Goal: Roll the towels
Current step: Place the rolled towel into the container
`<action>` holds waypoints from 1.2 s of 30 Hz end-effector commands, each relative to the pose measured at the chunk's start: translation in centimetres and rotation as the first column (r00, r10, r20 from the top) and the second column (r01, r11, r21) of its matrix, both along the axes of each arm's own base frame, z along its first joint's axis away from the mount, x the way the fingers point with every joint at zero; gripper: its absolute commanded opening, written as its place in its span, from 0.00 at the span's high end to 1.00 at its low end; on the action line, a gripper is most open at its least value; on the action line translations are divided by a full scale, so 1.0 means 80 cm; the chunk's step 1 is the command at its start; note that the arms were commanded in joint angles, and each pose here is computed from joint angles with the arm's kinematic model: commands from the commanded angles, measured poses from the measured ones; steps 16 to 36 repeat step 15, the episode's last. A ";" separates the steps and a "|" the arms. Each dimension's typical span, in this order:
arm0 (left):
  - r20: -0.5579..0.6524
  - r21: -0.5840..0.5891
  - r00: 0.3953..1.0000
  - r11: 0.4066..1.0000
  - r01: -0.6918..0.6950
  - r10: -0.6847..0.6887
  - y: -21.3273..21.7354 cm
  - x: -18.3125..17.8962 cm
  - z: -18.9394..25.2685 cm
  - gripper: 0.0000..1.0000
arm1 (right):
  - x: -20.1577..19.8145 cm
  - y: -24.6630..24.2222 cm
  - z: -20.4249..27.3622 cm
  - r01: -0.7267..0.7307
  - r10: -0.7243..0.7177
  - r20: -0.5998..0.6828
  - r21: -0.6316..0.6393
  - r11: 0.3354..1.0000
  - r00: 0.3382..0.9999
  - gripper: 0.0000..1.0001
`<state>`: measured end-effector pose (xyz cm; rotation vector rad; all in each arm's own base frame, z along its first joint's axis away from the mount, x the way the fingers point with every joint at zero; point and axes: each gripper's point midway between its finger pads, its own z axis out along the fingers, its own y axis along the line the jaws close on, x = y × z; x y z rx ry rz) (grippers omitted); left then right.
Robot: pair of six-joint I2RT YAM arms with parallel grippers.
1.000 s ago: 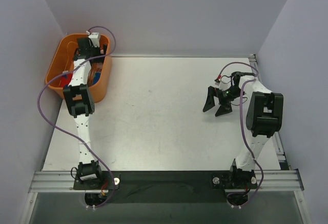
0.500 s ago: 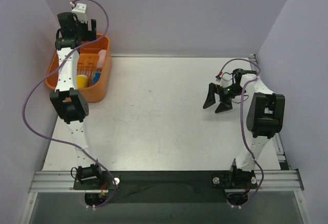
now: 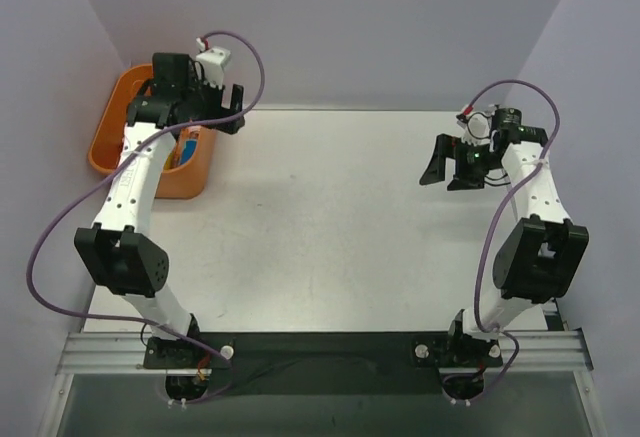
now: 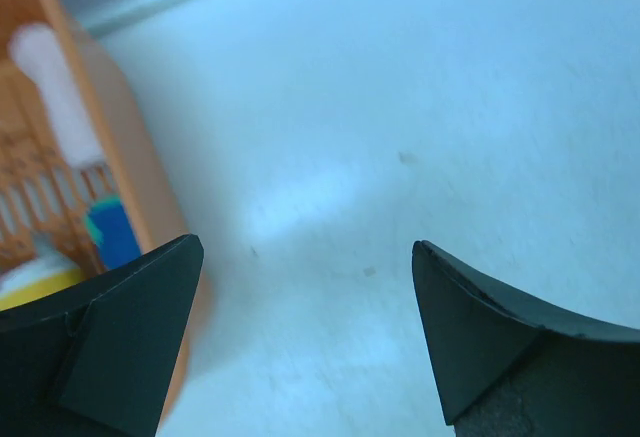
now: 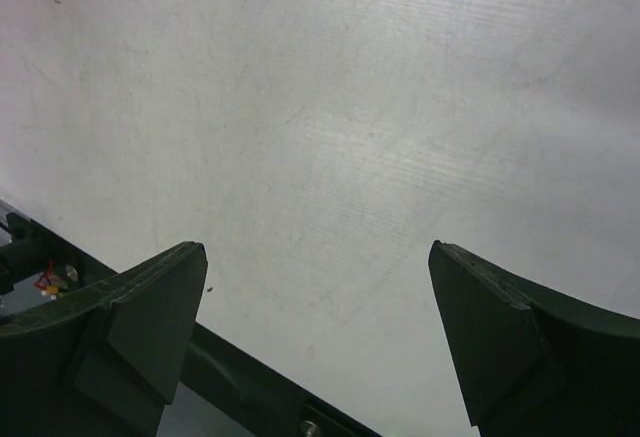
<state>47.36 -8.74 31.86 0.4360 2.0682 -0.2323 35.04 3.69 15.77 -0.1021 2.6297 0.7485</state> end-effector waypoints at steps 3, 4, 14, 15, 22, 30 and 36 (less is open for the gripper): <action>-0.260 -0.068 0.964 0.997 0.042 -0.059 -0.040 -0.085 -0.102 0.03 | -0.050 -0.003 0.014 0.095 -0.095 -0.002 -0.075 0.993 0.995 0.00; -0.278 -0.072 0.958 0.996 0.050 -0.069 -0.044 -0.095 -0.115 0.03 | -0.059 0.002 0.011 0.086 -0.087 -0.006 -0.074 0.993 0.996 0.00; -0.315 -0.024 0.944 0.995 0.092 -0.095 -0.059 -0.175 -0.193 0.03 | -0.148 0.013 -0.029 0.055 -0.059 -0.022 -0.130 0.990 0.998 0.00; -0.309 -0.023 0.946 0.995 0.096 -0.098 -0.059 -0.175 -0.191 0.03 | -0.151 0.013 -0.027 0.057 -0.059 -0.012 -0.131 0.990 0.998 0.00; -0.309 -0.023 0.946 0.995 0.096 -0.098 -0.059 -0.175 -0.191 0.03 | -0.151 0.013 -0.027 0.057 -0.059 -0.012 -0.131 0.990 0.998 0.00; -0.309 -0.023 0.946 0.995 0.096 -0.098 -0.059 -0.175 -0.191 0.03 | -0.151 0.013 -0.027 0.057 -0.059 -0.012 -0.131 0.990 0.998 0.00; -0.309 -0.023 0.946 0.995 0.096 -0.098 -0.059 -0.175 -0.191 0.03 | -0.151 0.013 -0.027 0.057 -0.059 -0.012 -0.131 0.990 0.998 0.00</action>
